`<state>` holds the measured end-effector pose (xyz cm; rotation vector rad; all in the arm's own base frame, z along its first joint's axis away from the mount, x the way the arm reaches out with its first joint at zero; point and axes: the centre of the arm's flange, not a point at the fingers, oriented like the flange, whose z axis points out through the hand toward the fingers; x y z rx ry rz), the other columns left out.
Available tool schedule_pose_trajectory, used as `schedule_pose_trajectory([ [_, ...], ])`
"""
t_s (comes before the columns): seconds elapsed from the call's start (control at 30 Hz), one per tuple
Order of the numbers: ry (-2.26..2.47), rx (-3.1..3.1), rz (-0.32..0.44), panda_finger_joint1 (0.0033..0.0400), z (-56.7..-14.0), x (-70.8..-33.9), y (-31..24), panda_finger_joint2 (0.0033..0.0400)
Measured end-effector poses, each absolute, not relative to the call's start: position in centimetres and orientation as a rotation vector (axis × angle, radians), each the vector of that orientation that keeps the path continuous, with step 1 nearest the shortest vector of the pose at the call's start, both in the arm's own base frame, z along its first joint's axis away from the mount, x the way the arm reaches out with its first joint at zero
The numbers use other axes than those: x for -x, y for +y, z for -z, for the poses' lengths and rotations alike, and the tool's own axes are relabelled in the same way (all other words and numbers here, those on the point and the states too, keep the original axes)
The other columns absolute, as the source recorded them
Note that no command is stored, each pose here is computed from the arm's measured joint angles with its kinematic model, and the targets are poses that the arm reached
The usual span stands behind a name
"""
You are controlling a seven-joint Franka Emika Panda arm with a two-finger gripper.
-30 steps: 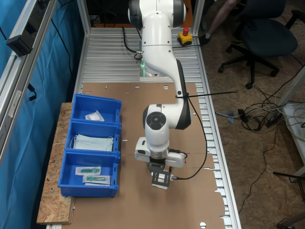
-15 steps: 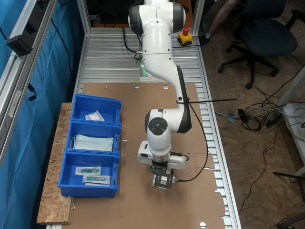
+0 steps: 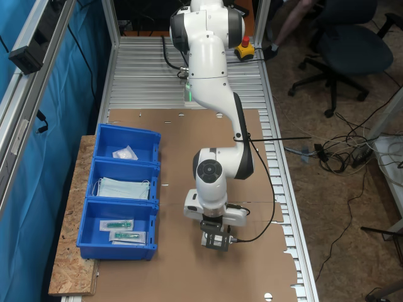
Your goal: Pick and place sorting task of medical equipment.
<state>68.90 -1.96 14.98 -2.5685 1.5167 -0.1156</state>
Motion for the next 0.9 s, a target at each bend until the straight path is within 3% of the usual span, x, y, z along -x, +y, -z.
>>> schedule_pose_trajectory([
  [0.9,1.516,2.562,0.129,0.0400,-14.66,-69.14,-2.00,0.0400],
])
